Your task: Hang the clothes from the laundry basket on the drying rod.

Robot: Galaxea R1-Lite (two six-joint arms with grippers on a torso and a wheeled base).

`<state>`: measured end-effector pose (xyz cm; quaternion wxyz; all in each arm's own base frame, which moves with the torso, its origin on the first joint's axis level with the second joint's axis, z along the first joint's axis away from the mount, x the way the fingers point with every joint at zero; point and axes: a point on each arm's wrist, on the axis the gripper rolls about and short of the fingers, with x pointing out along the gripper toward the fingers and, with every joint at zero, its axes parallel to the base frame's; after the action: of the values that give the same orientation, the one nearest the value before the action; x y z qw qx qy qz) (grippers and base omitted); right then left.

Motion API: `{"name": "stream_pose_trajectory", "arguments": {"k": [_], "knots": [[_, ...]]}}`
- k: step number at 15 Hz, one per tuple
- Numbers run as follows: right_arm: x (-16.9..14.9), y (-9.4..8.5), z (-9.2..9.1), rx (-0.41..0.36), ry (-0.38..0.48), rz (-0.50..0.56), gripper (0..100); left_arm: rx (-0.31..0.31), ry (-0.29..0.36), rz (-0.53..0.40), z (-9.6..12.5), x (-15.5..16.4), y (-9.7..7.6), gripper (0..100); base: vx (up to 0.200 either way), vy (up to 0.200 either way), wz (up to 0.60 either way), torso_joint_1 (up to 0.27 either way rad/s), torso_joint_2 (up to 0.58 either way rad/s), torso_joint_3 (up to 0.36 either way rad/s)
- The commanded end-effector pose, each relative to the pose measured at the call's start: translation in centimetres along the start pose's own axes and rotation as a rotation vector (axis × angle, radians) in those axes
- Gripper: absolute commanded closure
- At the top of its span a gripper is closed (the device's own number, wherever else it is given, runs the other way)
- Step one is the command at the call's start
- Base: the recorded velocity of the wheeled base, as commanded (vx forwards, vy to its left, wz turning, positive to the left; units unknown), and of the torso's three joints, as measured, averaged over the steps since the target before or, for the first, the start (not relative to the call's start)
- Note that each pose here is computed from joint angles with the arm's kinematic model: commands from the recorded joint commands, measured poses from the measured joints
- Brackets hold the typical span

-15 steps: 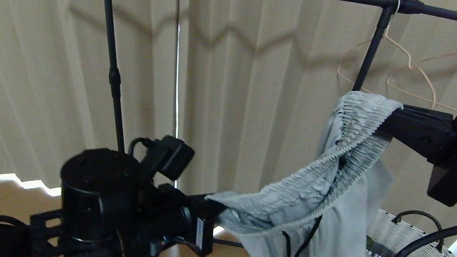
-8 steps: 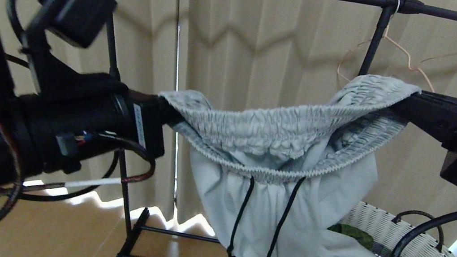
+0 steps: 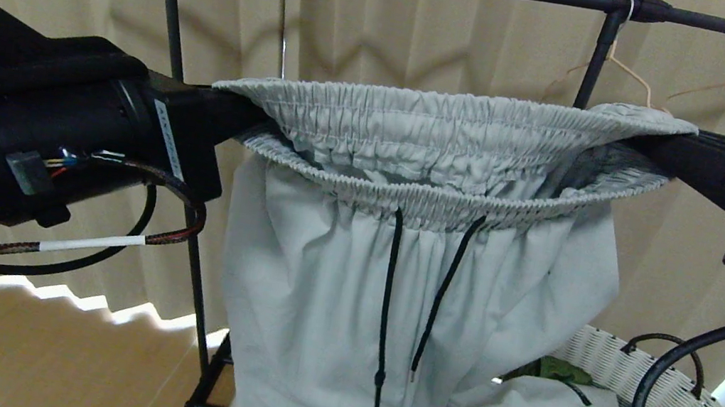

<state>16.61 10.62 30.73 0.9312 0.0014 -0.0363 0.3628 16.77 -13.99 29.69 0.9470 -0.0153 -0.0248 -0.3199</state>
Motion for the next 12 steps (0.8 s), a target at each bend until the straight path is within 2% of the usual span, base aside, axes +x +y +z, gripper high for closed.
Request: {"name": "stream_pose_trajectory", "arguments": {"k": [1, 2, 4, 7, 10, 12], "knots": [[0.4, -0.9, -0.2, -0.006, 0.011, -0.036, 100, 0.026, -0.028, 0.044, 0.8, -0.1, 0.9, 100, 0.000, 0.000, 0.00, 0.000, 0.00, 0.000], [0.8, -1.0, -0.3, -0.005, 0.014, -0.034, 100, 0.029, -0.048, 0.068, 1.4, -0.1, 1.5, 100, 0.000, 0.000, 0.00, 0.000, 0.00, 0.000], [2.1, -1.2, -0.6, -0.011, -0.013, -0.032, 100, 0.030, -0.041, 0.102, 1.5, -0.3, 2.2, 100, 0.000, 0.000, 0.00, 0.000, 0.00, 0.000], [3.7, -1.4, -0.9, -0.021, -0.060, -0.005, 100, 0.033, -0.068, 0.113, 2.2, -1.3, 2.4, 100, 0.000, 0.000, 0.00, 0.000, 0.00, 0.000], [3.5, -1.4, -0.9, -0.021, -0.058, -0.006, 100, 0.031, -0.029, 0.105, 1.4, -1.1, 2.3, 100, 0.000, 0.000, 0.00, 0.000, 0.00, 0.000], [2.9, -1.6, -0.8, -0.025, -0.064, -0.026, 100, 0.028, 0.029, 0.087, 0.0, 0.0, 2.0, 100, 0.000, 0.000, 0.00, 0.000, 0.00, 0.000]]}}
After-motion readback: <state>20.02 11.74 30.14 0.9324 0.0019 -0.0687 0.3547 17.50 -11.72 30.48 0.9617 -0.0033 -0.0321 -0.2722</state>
